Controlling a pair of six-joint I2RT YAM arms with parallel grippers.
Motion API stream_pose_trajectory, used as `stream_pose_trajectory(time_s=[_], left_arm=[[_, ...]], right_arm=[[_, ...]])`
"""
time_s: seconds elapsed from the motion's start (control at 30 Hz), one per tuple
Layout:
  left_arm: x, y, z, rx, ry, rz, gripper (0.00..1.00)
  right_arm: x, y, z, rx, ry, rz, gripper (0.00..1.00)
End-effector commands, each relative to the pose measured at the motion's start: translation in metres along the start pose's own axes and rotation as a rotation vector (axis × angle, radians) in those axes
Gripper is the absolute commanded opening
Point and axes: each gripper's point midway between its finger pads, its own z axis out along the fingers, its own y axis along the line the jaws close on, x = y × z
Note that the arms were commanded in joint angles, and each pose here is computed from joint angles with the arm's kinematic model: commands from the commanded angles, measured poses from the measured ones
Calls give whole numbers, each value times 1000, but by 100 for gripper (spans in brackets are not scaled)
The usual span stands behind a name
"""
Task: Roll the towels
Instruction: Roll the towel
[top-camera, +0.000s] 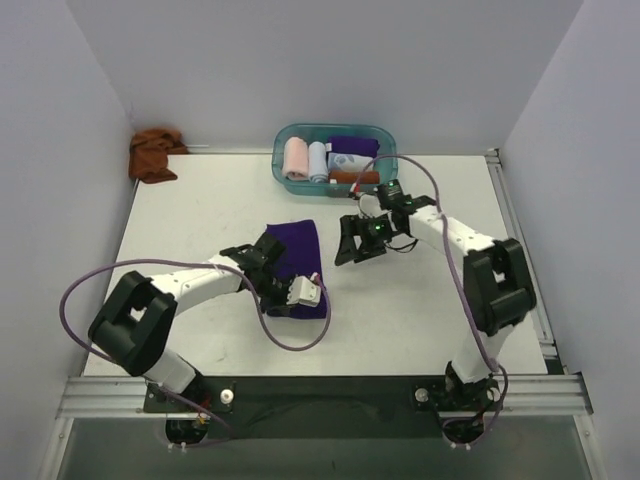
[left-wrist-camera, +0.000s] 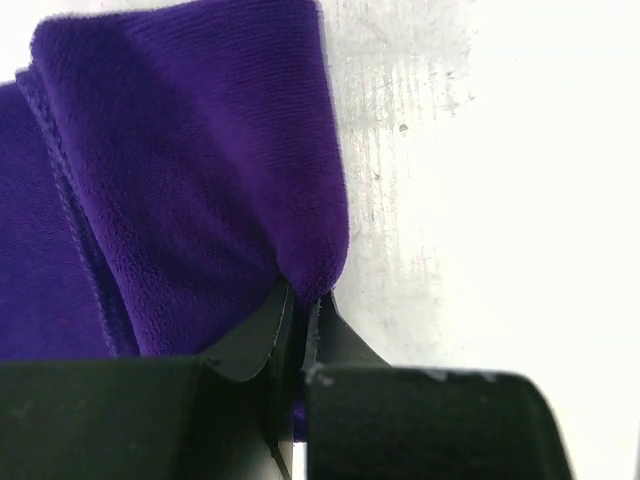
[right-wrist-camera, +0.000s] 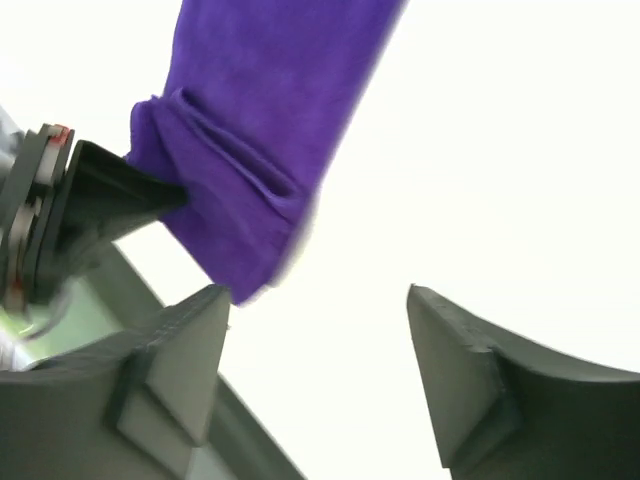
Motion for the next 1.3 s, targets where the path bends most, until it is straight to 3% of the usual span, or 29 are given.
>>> stream_pose_trajectory(time_s=[0.0,0.13,0.23,0.43,0.67,0.87,0.97,1.17,1.27], left_arm=[[3,-48,-5,337,-32,-225,0],[3,-29,-6,439,-63,-390,0],[5,-13,-6,515,-109,-520,0],[10,12,-1,618,-142,-704,0],[25,17,13,658,-89,-753,0],[30,19,17,661,-59,-777,0],[33,19,17,658,-50,-773,0],[34,20,17,657,-56,-784,0],[34,19,18,661,-58,-791,0]], right_arm=[[-10,-7,-57,110,-111,-224,75],[-1,2,-97,201,-169,-499,78],[14,14,-101,210,-172,-621,76],[77,59,-67,172,28,-818,59],[83,80,-28,264,113,-1082,58],[45,115,28,327,27,-1267,68],[41,111,52,380,35,-1372,69],[35,94,79,428,12,-1429,69],[46,74,91,435,51,-1437,62]])
